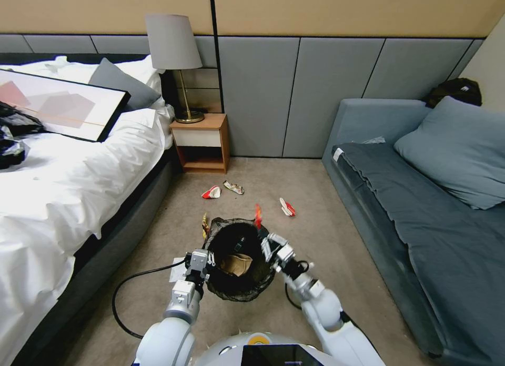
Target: Pick up the trash bin, then pick up the garbage from the floor and place it into the trash bin.
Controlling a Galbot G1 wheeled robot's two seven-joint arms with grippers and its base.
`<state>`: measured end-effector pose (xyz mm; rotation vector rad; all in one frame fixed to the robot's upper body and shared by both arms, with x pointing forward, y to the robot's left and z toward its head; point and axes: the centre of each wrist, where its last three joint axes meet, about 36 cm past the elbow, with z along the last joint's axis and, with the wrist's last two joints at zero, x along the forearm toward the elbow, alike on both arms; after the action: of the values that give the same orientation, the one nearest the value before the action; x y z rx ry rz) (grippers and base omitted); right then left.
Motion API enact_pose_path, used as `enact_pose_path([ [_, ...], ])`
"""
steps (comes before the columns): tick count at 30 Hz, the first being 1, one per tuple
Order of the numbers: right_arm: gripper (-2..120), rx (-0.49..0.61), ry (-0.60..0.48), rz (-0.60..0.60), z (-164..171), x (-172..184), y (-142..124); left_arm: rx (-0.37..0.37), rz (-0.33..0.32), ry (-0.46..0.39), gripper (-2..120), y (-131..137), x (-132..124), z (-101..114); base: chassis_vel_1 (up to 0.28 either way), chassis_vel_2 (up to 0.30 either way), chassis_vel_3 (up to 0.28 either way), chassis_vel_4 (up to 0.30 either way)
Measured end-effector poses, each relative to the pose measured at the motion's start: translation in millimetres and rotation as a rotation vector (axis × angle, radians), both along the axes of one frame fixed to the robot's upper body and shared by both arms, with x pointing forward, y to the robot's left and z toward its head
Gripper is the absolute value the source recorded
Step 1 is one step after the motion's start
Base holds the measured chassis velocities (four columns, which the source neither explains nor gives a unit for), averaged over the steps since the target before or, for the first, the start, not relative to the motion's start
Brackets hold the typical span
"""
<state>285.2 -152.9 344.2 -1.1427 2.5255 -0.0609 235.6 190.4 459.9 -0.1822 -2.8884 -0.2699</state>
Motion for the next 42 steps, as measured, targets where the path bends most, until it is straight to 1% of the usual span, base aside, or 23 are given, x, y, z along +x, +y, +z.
enact_pose_path([
  [1, 0, 0.0, 0.0, 0.0, 0, 0, 0, 0.0, 0.0, 0.0, 1, 0, 0, 0, 0.0, 0.0, 0.0, 0.0],
  [5, 0, -0.032, 0.037, 0.044, -23, -14, 12, -0.003, 0.003, 0.0, 1, -1, 0, 0, 0.0, 0.0, 0.0, 0.0],
  [10, 0, -0.042, 0.055, 0.053, -35, -17, 16, -0.003, 0.003, 0.002, 1, 0, -1, 0, 0.0, 0.0, 0.0, 0.0],
  [16, 0, -0.059, 0.091, 0.029, -56, -11, 15, -0.004, 0.001, -0.001, 1, -1, -1, 1, 0.0, 0.0, 0.0, 0.0],
  [23, 0, -0.075, 0.12, -0.013, -68, -1, 13, -0.004, 0.003, 0.0, 1, -1, -2, 2, 0.0, 0.0, 0.0, 0.0],
  [24, 3, -0.078, 0.125, -0.022, -71, 1, 13, -0.002, 0.003, 0.0, 1, -1, -2, 2, 0.0, 0.0, 0.0, 0.0],
  [25, 3, -0.078, 0.125, -0.022, -71, 1, 13, -0.002, 0.003, 0.0, 1, -1, -2, 2, 0.0, 0.0, 0.0, 0.0],
  [28, 18, -0.087, 0.133, -0.036, -76, 6, 11, -0.001, 0.003, 0.001, 1, -1, -2, 2, 0.0, 0.0, 0.0, 0.0],
  [29, 22, -0.088, 0.133, -0.038, -76, 6, 11, 0.0, 0.002, 0.0, 1, -1, -2, 2, 0.0, 0.0, 0.0, 0.0],
  [30, 22, -0.088, 0.133, -0.038, -76, 6, 11, 0.0, 0.002, 0.0, 1, -1, -2, 2, 0.0, 0.0, 0.0, 0.0],
  [33, 34, -0.091, 0.131, -0.043, -75, 8, 9, 0.001, -0.002, -0.003, 1, -1, -2, 2, 0.0, 0.0, 0.0, 0.0],
  [34, 41, -0.091, 0.13, -0.046, -75, 9, 8, 0.0, -0.004, -0.003, 1, -1, -2, 2, 0.0, 0.0, 0.0, 0.0],
  [35, 41, -0.091, 0.13, -0.046, -75, 9, 8, 0.0, -0.004, -0.003, 1, -1, -2, 2, 0.0, 0.0, 0.0, 0.0],
  [38, 54, -0.091, 0.124, -0.053, -71, 10, 4, -0.002, -0.008, -0.003, 1, -2, -2, 2, 0.0, 0.0, 0.0, 0.0],
  [39, 54, -0.091, 0.124, -0.053, -71, 10, 4, -0.002, -0.008, -0.003, 1, -2, -2, 2, 0.0, 0.0, 0.0, 0.0],
  [40, 59, -0.091, 0.122, -0.054, -70, 10, 4, -0.002, -0.008, -0.004, 1, -2, -1, 2, 0.0, 0.0, 0.0, 0.0],
  [42, 65, -0.09, 0.121, -0.055, -69, 10, 3, -0.002, -0.009, -0.004, 1, -2, -1, 2, 0.0, 0.0, 0.0, 0.0],
])
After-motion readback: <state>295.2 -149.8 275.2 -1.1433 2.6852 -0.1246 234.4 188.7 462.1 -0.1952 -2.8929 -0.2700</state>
